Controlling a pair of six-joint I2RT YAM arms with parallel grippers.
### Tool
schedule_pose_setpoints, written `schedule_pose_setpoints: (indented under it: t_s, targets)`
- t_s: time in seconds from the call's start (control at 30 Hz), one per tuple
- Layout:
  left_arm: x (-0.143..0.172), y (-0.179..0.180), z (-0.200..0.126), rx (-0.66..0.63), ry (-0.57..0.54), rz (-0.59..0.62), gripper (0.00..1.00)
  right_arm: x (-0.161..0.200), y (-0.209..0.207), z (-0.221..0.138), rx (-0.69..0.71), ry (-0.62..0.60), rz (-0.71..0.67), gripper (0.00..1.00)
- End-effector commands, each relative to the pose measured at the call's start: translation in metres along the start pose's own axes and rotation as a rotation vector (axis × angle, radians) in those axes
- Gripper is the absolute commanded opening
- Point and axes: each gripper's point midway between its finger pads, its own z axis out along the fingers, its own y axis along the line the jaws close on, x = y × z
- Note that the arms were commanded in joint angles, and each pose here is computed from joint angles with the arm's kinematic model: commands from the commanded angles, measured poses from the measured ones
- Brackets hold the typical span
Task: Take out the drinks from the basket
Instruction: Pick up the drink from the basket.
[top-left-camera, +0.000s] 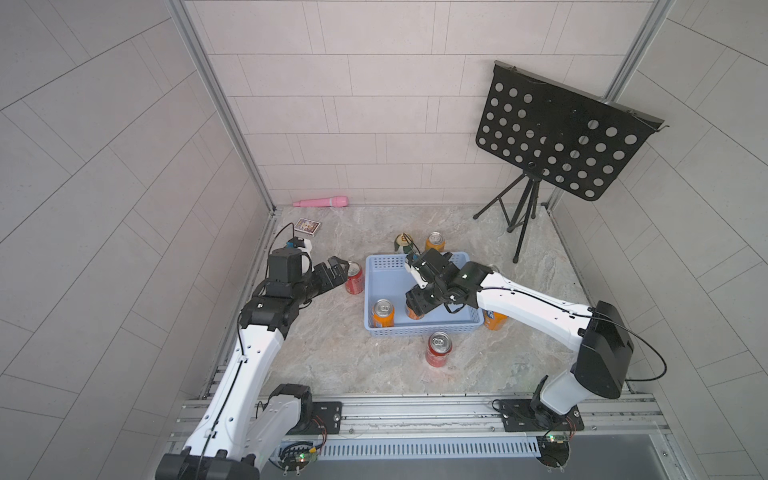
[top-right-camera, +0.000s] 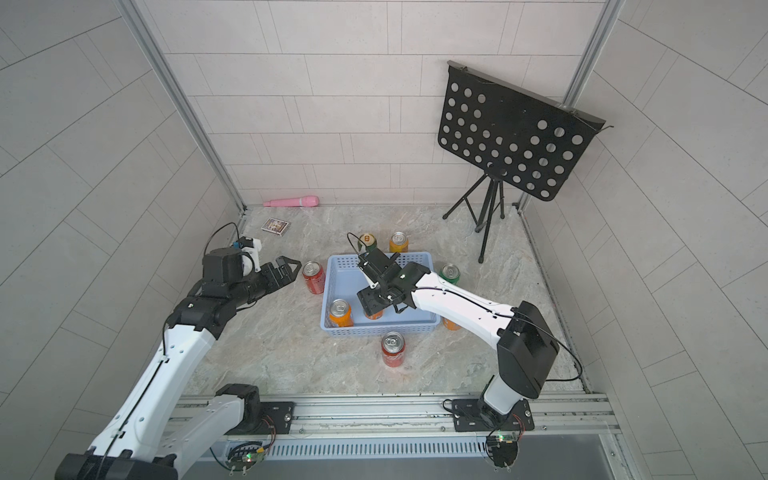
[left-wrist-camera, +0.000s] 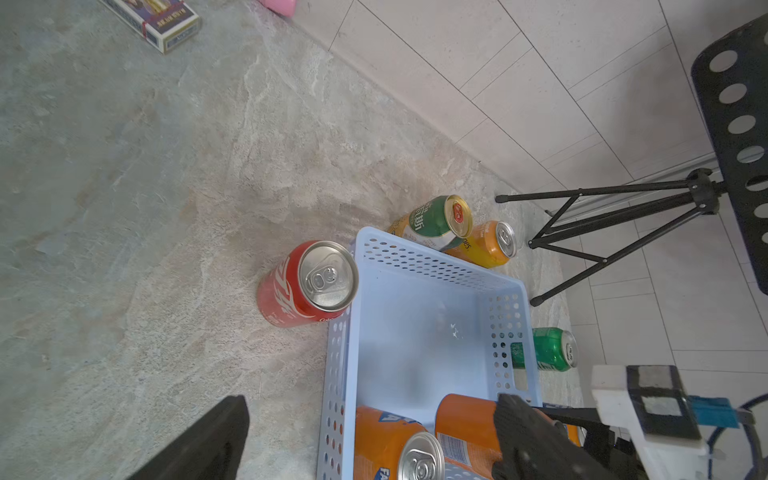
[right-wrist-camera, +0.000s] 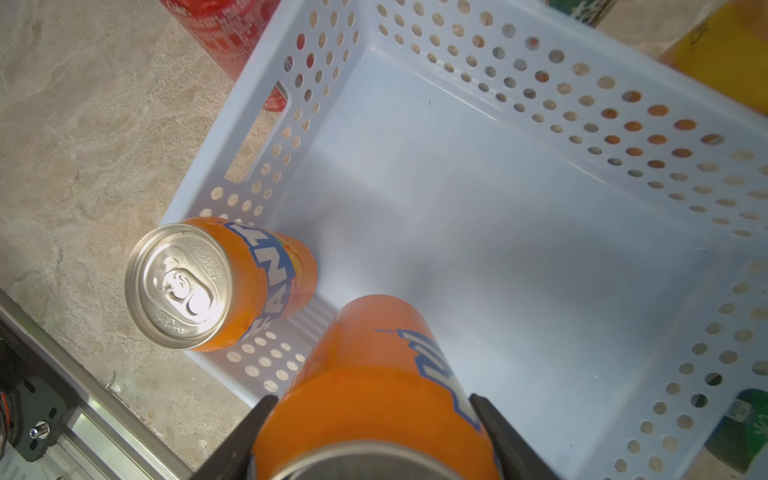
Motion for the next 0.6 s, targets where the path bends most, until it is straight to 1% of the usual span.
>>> schedule_pose_setpoints:
  t_s: [0.0, 0.17, 0.3, 0.43, 0.57]
  targets:
    - [-0.008, -0.018, -0.002, 0.068, -0.027, -0.014, 1.00, -0.023, 0.001, -0.030, 0.002, -0.092, 0.001, 0.30]
    - [-0.011, -0.037, -0.005, 0.098, -0.017, 0.013, 1.00, -0.034, 0.005, -0.050, -0.015, -0.143, 0.001, 0.30]
    - [-0.008, -0.040, -0.004, 0.094, -0.027, 0.029, 1.00, -0.041, 0.006, -0.067, -0.022, -0.183, -0.008, 0.30]
    - [0.000, -0.047, -0.001, 0.116, -0.004, 0.034, 1.00, -0.044, 0.006, -0.084, -0.031, -0.222, -0.001, 0.29]
    - [0.011, -0.054, 0.003, 0.126, 0.031, 0.088, 1.00, -0.042, 0.012, -0.095, -0.056, -0.236, -0.001, 0.28]
